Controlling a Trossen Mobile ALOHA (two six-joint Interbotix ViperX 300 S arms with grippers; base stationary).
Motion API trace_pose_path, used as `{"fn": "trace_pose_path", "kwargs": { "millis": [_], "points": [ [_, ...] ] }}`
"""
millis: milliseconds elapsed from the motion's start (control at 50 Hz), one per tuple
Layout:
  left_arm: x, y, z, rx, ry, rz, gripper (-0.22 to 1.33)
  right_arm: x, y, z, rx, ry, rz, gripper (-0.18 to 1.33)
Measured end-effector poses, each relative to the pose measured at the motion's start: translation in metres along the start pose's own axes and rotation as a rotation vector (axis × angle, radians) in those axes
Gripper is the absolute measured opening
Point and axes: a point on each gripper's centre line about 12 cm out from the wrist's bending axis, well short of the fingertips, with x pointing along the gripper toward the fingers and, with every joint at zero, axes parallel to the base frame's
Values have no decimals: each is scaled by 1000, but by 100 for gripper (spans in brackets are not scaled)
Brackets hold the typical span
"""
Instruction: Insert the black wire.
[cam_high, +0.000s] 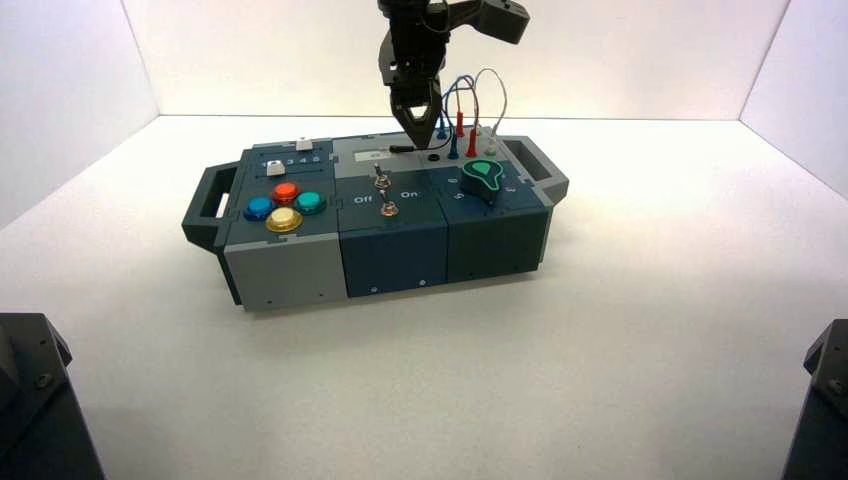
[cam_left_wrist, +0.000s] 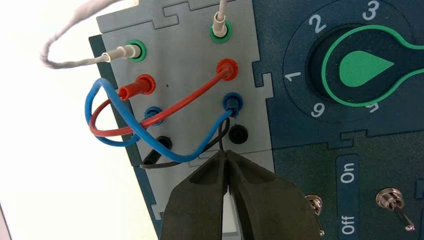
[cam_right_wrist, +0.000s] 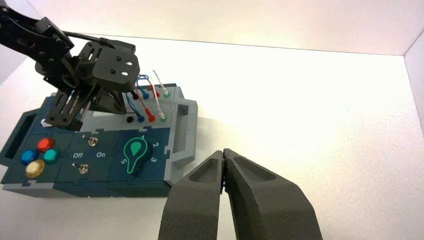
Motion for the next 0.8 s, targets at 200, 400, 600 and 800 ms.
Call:
{"fn": "trace_pose_path", "kwargs": {
  "millis": [200, 400, 600, 800],
  "points": [
    [-1, -1, -2, -2, 11, -12, -15, 0, 0, -1, 0, 2, 0, -13],
    [-4, 0, -5, -6, 17, -14, -11, 0, 0, -1, 0, 1, -1, -13],
    [-15, 5, -7, -11, 5, 12, 13, 0, 0, -1, 0, 2, 0, -13],
    [-15, 6, -8, -8, 8, 14, 29, 0, 0, -1, 1, 1, -2, -13]
  ]
}}
